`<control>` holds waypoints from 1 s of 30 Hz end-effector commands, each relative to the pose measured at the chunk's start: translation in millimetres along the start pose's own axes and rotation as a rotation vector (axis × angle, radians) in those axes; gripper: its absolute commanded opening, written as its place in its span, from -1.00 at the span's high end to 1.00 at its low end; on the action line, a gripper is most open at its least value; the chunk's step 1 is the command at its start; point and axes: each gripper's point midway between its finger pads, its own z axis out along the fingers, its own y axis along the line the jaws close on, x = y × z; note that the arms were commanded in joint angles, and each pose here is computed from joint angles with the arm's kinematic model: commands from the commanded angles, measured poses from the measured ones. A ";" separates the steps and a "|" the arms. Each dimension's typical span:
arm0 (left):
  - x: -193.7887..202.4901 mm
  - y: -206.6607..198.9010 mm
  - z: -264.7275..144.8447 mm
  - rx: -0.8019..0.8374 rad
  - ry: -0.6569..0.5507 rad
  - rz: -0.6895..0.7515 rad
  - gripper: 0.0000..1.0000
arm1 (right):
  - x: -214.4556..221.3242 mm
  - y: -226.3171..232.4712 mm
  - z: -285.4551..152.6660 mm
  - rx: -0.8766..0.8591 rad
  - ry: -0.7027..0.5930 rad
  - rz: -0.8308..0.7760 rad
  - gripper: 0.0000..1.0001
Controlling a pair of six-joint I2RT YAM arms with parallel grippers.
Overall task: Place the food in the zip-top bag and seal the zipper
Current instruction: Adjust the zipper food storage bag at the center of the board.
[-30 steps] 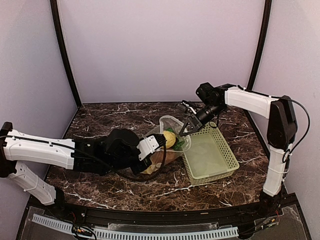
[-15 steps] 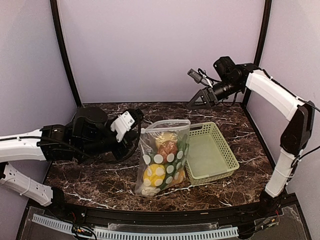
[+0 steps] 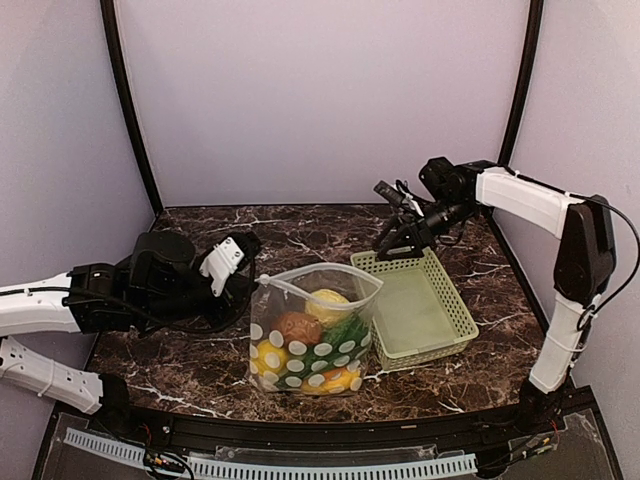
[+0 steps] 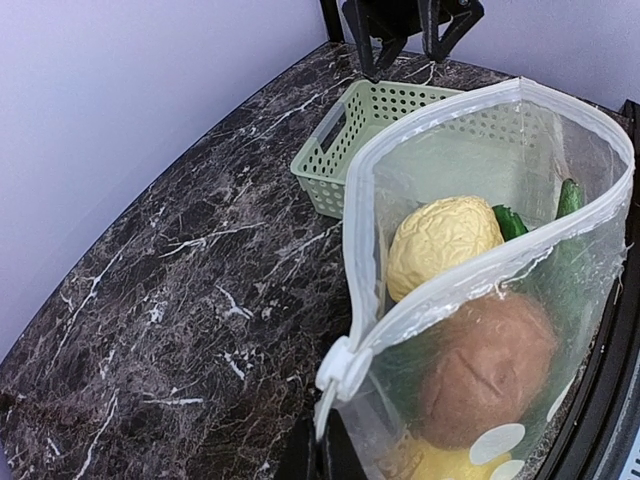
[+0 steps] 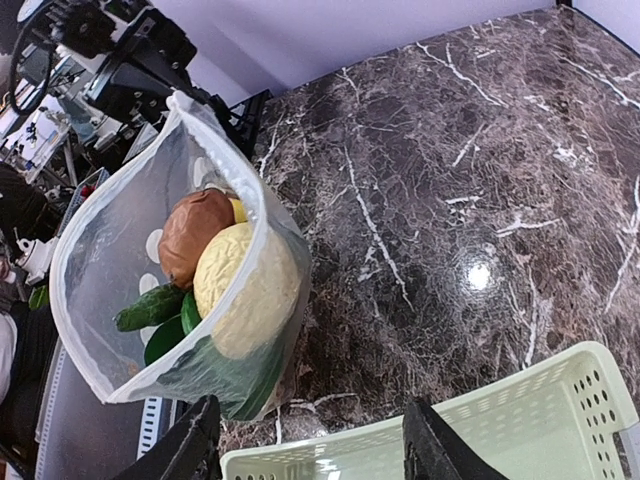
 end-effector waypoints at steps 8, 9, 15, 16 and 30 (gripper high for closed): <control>6.3 6.3 -0.2 -0.036 -0.022 -0.055 0.99 | 23.8 34.8 3.7 -0.027 -0.042 -0.178 -0.21; 6.2 6.3 0.3 -0.037 -0.023 -0.056 0.99 | 26.9 33.6 6.3 -0.016 -0.034 -0.180 -0.20; 7.9 7.5 1.3 -0.047 -0.033 -0.060 0.99 | 25.6 27.7 29.9 -0.026 -0.005 -0.160 -0.21; 8.1 7.8 1.3 -0.049 -0.033 -0.060 0.99 | 24.0 29.3 33.6 -0.037 -0.002 -0.163 -0.21; 8.4 10.0 1.3 -0.062 -0.052 -0.104 0.99 | 15.0 48.3 55.1 -0.106 0.012 -0.139 0.33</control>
